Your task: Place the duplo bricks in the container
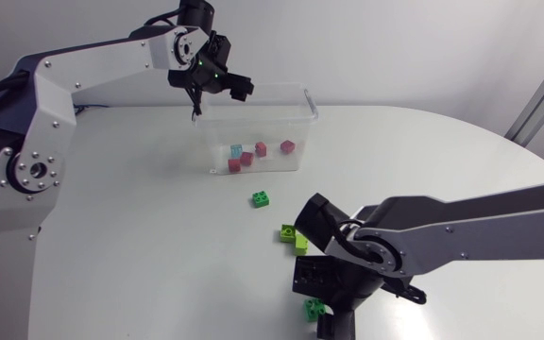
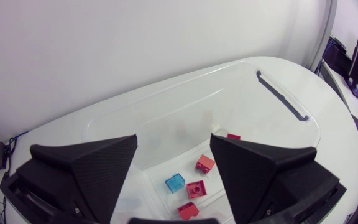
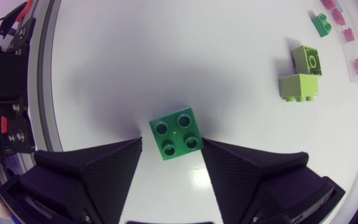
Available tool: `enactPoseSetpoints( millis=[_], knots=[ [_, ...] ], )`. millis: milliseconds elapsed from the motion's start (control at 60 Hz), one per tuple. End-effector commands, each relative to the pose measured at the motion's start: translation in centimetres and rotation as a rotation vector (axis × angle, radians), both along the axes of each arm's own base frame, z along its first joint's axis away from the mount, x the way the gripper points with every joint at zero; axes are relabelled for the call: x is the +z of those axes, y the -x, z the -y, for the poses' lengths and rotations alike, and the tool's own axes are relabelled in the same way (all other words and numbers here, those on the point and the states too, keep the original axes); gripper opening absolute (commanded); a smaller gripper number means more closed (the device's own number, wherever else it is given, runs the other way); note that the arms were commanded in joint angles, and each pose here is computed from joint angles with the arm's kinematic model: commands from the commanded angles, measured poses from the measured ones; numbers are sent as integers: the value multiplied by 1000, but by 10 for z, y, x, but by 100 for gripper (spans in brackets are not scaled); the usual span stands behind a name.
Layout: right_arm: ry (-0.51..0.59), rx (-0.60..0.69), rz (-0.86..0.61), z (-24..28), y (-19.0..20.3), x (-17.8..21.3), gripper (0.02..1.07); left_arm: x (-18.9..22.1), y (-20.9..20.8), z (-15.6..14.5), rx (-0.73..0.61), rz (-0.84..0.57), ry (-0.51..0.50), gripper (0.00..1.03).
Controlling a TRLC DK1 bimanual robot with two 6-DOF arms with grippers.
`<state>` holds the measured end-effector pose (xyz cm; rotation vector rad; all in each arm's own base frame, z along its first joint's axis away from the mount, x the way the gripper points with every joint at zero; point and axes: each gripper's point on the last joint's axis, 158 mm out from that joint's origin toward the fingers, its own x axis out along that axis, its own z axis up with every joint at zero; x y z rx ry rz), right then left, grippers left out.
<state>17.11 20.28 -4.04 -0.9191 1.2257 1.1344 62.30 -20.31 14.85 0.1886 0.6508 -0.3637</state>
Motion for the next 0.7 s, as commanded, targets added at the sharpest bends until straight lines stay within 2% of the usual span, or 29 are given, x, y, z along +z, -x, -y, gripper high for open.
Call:
enactPoseSetpoints(
  millis=[0, 217, 450, 567, 683],
  knots=[
    [-4, 20, 11, -1, 1, 1, 33, 19, -6, -8, 35, 31, 33, 89],
    [-59, -17, 62, -1, -4, 29, 32, 61, 25, -16, 34, 58, 46, 89],
    [-131, -79, 137, -3, -26, 63, 32, 78, 77, -7, -27, 68, 21, 89],
    [-177, -160, 202, 1, -61, 87, 32, 71, 107, 5, -84, 46, 3, 89],
    [-228, -248, 265, 6, -98, 115, 32, 43, 138, 14, -147, -7, -43, 89]
  ],
)
